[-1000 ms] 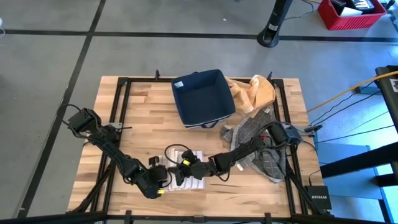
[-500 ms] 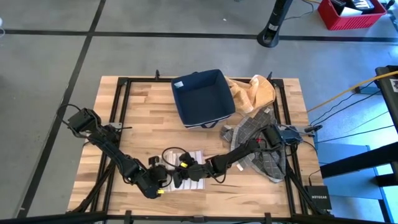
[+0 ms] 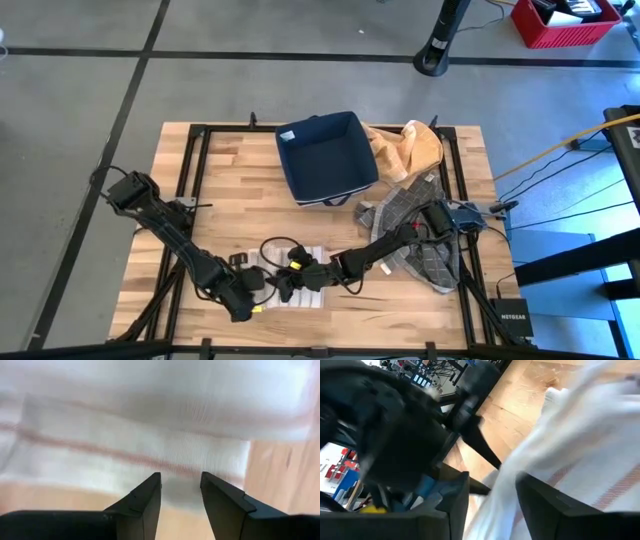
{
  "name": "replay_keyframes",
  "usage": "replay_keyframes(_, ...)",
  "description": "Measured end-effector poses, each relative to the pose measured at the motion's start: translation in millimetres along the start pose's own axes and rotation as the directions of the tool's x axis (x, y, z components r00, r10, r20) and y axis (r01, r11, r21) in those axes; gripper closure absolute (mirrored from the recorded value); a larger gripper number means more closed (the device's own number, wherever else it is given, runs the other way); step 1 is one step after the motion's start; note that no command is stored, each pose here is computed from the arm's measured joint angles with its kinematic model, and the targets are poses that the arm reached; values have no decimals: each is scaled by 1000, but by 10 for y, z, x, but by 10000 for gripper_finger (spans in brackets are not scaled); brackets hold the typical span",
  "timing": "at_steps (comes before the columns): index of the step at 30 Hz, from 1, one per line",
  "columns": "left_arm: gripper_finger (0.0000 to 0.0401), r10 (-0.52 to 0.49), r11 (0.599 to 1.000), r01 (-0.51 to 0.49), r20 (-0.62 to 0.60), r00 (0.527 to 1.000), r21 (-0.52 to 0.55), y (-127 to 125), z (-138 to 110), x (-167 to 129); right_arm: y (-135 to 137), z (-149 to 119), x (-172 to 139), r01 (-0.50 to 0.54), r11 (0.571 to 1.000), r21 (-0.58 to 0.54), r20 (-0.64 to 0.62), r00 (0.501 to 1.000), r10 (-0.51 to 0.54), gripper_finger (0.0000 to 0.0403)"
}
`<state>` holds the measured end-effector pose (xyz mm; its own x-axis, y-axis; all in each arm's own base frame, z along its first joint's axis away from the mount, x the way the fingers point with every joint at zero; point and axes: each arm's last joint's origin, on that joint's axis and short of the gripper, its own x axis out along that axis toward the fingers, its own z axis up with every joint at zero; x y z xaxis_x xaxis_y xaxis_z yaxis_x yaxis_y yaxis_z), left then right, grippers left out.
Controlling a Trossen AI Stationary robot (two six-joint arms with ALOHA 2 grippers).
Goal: Fold towel
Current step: Fold the white towel
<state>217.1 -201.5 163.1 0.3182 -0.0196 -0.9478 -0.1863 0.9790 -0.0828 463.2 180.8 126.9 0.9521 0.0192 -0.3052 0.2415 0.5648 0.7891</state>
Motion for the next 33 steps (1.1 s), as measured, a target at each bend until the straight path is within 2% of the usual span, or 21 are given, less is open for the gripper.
replay_keyframes(3,270,-1,1000,1,7,1000,-9,-17,26,-205,5,0,0,-8,1000,1,-3,1000,8,231)
replay_keyframes(8,270,-68,997,70,73,995,-28,-41,65,-455,12,0,-1,-21,999,-49,-13,1000,21,230)
replay_keyframes(11,270,-69,997,72,137,988,-17,-61,67,-503,58,20,-20,-56,989,-135,-41,998,51,230)
replay_keyframes(14,270,-35,999,31,278,960,18,-98,87,-490,181,94,-105,-95,959,-267,-108,992,68,230)
replay_keyframes(17,270,-13,999,-1,389,921,36,-134,109,-350,301,140,-243,-106,894,-435,-196,980,21,230)
replay_keyframes(19,270,-15,999,-1,395,919,40,-127,103,-205,300,61,-312,-100,817,-568,-243,969,-50,230)
replay_keyframes(21,270,-5,999,-10,351,936,41,-105,60,-66,227,-83,-366,-58,738,-672,-258,953,-160,230)
replay_keyframes(24,270,31,999,-37,217,976,25,-46,-53,94,78,-269,-414,28,657,-753,-239,919,-312,230)
replay_keyframes(27,270,62,998,-59,108,992,-29,8,-150,128,-30,-312,-461,70,595,-801,-236,876,-421,230)
replay_keyframes(30,270,81,995,-75,86,993,-65,18,-208,118,-74,-329,-498,99,546,-832,-213,852,-479,230)
replay_keyframes(33,270,76,995,-70,85,994,-68,-10,-258,101,-79,-322,-497,101,537,-837,-208,850,-484,230)
